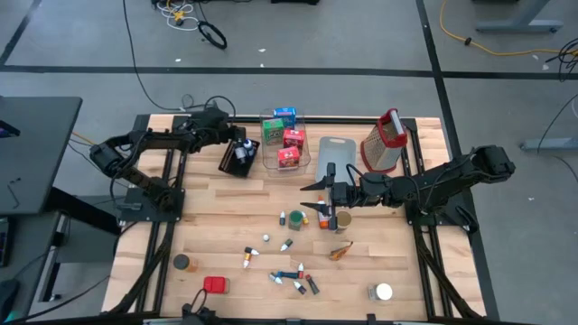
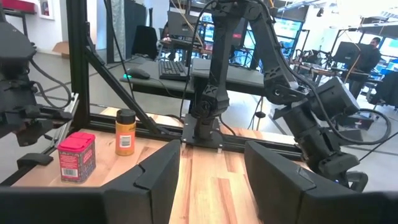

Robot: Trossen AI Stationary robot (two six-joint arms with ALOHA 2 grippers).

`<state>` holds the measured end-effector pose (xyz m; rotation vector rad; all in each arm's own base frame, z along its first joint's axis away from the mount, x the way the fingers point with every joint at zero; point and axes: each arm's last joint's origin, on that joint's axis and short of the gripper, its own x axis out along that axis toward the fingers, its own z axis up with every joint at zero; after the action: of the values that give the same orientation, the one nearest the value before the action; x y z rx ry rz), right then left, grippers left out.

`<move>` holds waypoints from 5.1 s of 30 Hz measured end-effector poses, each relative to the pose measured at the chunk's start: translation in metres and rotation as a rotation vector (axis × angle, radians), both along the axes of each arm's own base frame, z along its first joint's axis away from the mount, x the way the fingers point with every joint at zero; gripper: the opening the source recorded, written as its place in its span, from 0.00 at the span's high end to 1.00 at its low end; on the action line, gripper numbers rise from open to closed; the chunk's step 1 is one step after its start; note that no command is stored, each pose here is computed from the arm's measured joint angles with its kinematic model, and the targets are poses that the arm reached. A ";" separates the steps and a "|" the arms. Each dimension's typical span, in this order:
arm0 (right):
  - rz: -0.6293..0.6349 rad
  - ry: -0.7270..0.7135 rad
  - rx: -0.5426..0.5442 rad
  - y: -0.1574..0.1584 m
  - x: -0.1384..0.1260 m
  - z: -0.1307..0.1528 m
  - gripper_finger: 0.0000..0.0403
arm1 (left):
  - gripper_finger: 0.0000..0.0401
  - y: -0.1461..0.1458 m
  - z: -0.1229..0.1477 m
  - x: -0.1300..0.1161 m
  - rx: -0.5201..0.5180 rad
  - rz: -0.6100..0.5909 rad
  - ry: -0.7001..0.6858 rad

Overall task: Pick & Place Kitchen Items
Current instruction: Put the large black food coloring bottle into the black bin

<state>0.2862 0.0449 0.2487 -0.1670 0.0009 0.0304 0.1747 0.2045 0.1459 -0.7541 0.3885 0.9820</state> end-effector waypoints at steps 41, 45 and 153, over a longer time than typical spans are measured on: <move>0.000 -0.002 -0.032 0.000 0.000 0.000 0.52 | 0.60 -0.045 0.026 -0.017 -0.155 -0.098 0.135; -0.001 -0.006 -0.033 0.000 0.000 0.001 0.52 | 0.59 -0.049 0.028 -0.007 -0.131 -0.086 0.091; 0.001 0.031 -0.040 0.000 0.000 -0.003 0.52 | 0.33 -0.057 0.007 0.022 0.117 -0.635 0.619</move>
<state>0.2861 0.0449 0.2456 -0.2064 0.0328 0.0340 0.1965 0.1473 0.1528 -0.1684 1.0284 0.6013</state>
